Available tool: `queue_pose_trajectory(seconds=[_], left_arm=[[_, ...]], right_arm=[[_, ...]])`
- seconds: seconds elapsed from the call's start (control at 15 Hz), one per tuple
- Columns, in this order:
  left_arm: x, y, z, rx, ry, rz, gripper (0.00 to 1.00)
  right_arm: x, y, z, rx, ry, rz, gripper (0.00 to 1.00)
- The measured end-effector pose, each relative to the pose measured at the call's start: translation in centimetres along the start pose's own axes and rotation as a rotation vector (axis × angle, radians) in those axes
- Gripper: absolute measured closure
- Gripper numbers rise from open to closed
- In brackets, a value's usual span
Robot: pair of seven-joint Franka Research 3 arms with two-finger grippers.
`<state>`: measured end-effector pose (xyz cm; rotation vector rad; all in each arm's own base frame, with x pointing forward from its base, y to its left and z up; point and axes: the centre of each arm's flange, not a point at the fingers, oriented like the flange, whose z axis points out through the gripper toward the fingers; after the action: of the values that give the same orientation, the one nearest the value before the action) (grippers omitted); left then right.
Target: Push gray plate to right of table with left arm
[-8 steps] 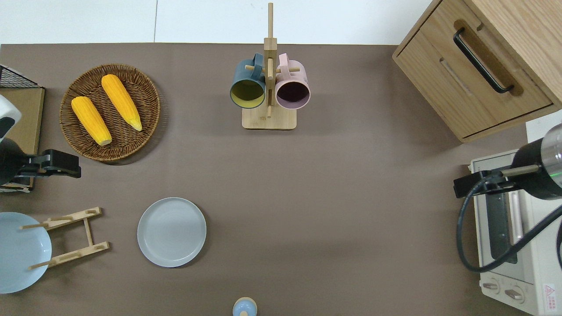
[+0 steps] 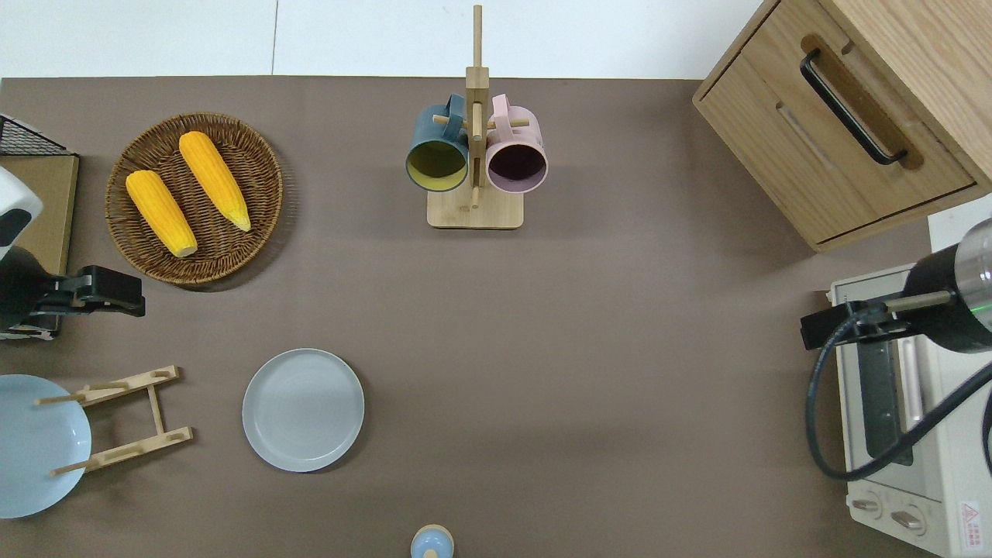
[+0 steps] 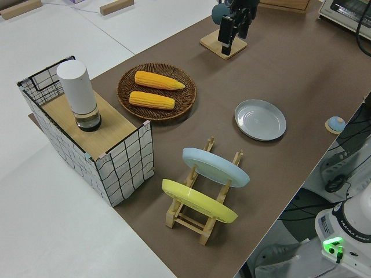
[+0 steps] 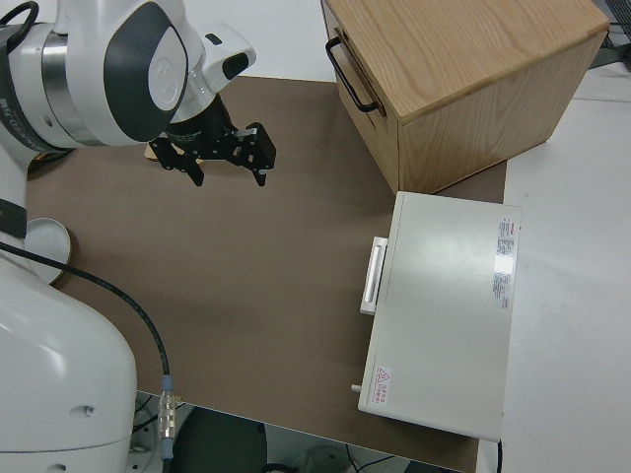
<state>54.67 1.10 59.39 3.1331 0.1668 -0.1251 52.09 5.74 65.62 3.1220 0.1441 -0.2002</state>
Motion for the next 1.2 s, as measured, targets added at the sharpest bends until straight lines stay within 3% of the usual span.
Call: queue_pose_trajectory(seconds=[0.33, 0.53, 0.87, 1.2], left_arm=[[0.0, 0.0, 0.4, 0.001, -0.008, -0.001, 0.00], [-0.1, 0.0, 2.1, 0.004, -0.041, 0.000, 0.00], [0.0, 0.2, 7.9, 0.006, -0.044, 0.002, 0.00], [-1.8, 0.0, 13.9, 0.010, -0.026, 0.002, 0.00]], right_arm=[[0.0, 0.0, 0.0, 0.000, 0.000, 0.000, 0.01], [0.0, 0.0, 0.0, 0.000, 0.000, 0.000, 0.01], [0.0, 0.0, 0.0, 0.000, 0.000, 0.000, 0.01], [0.0, 0.0, 0.0, 0.000, 0.000, 0.000, 0.01]])
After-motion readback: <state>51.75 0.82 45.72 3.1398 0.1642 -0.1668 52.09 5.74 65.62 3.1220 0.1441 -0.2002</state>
